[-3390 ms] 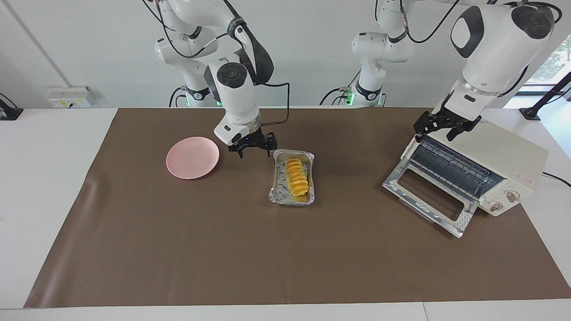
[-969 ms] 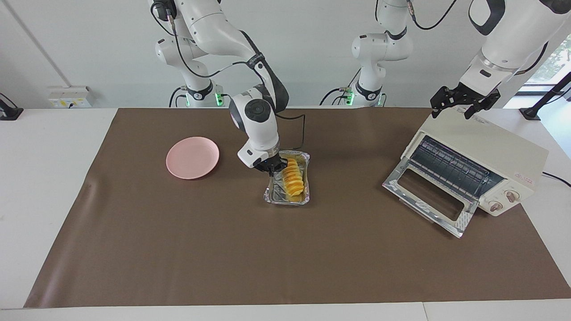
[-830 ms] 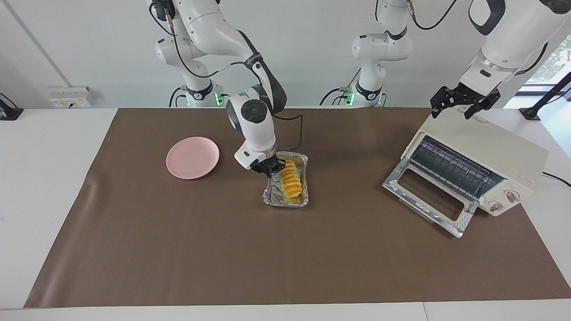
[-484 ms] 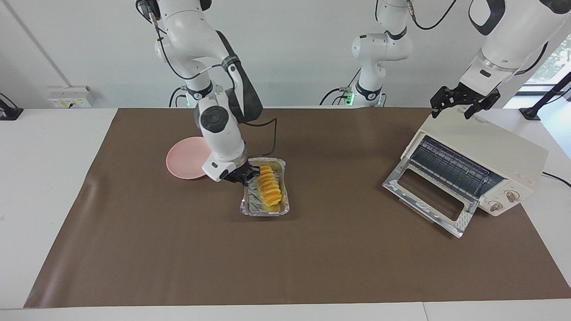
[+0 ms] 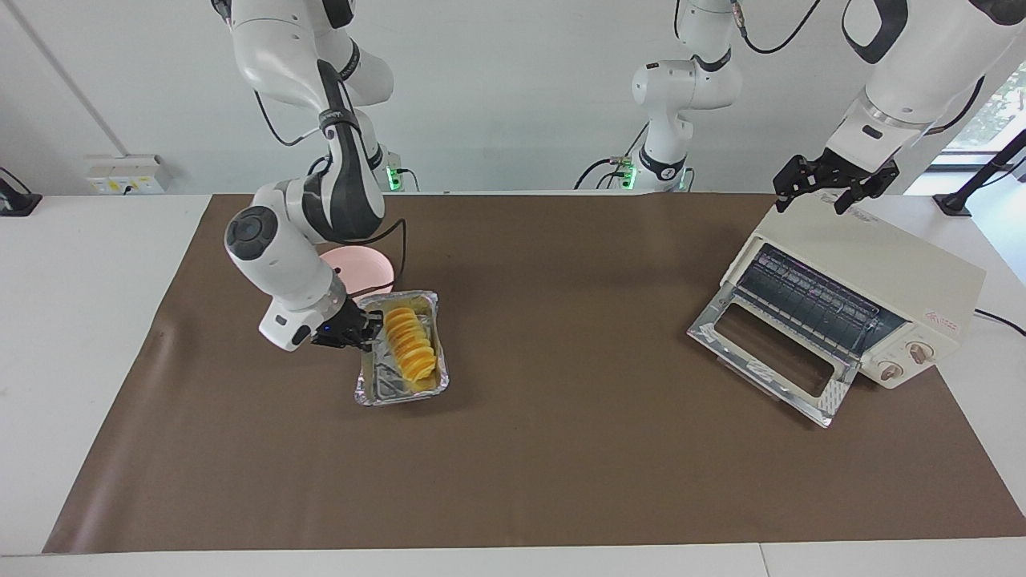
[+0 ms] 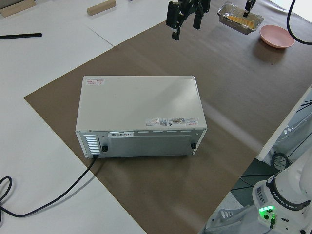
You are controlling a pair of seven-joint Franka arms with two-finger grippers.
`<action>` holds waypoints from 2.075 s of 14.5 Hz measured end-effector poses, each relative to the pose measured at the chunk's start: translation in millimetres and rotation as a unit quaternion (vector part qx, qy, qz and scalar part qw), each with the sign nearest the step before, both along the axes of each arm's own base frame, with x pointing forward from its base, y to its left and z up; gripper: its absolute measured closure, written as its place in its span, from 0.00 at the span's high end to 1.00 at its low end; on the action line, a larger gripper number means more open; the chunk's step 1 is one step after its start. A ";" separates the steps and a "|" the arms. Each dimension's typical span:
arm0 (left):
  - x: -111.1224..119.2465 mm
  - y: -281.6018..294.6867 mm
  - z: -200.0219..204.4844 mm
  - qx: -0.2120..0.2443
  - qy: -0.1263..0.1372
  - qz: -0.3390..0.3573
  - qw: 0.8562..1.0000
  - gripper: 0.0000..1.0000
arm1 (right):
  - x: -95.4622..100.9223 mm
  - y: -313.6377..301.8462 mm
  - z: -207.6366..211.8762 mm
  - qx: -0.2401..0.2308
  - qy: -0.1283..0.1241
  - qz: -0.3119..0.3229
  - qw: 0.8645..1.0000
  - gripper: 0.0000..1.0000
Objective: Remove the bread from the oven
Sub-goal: 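Drag the foil tray with the right gripper beside the pink plate, then grasp the bread rolls in the tray with the right gripper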
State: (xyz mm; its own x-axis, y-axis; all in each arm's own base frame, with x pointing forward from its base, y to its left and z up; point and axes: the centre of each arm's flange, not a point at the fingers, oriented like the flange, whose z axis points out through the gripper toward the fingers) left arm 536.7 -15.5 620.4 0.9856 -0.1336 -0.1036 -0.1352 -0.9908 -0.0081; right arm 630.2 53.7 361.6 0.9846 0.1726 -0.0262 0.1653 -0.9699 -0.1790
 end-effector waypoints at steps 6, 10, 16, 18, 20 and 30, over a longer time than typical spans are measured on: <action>0.0 0.0 0.0 0.000 0.000 0.000 1.000 1.00 | -1.6 -90.4 -10.8 0.003 0.001 -0.019 1.000 0.02; 0.0 0.0 0.0 0.000 0.000 0.000 1.000 1.00 | -8.0 -111.9 -21.5 0.003 0.004 -0.029 1.000 0.02; 0.0 0.0 0.0 0.000 0.000 0.000 1.000 1.00 | -12.3 -110.0 -35.1 -0.001 -0.004 -0.031 0.999 0.02; 0.0 0.0 0.0 0.000 0.000 0.000 1.000 1.00 | -12.2 -109.4 -34.9 0.000 -0.004 -0.031 1.000 0.08; 0.0 0.0 0.0 0.000 0.000 0.000 1.000 1.00 | -9.3 -106.8 -29.3 0.000 -0.009 -0.029 1.000 0.32; 0.0 0.1 0.0 0.000 0.000 0.000 1.000 1.00 | 1.0 0.9 5.9 -0.001 0.001 0.002 1.000 1.00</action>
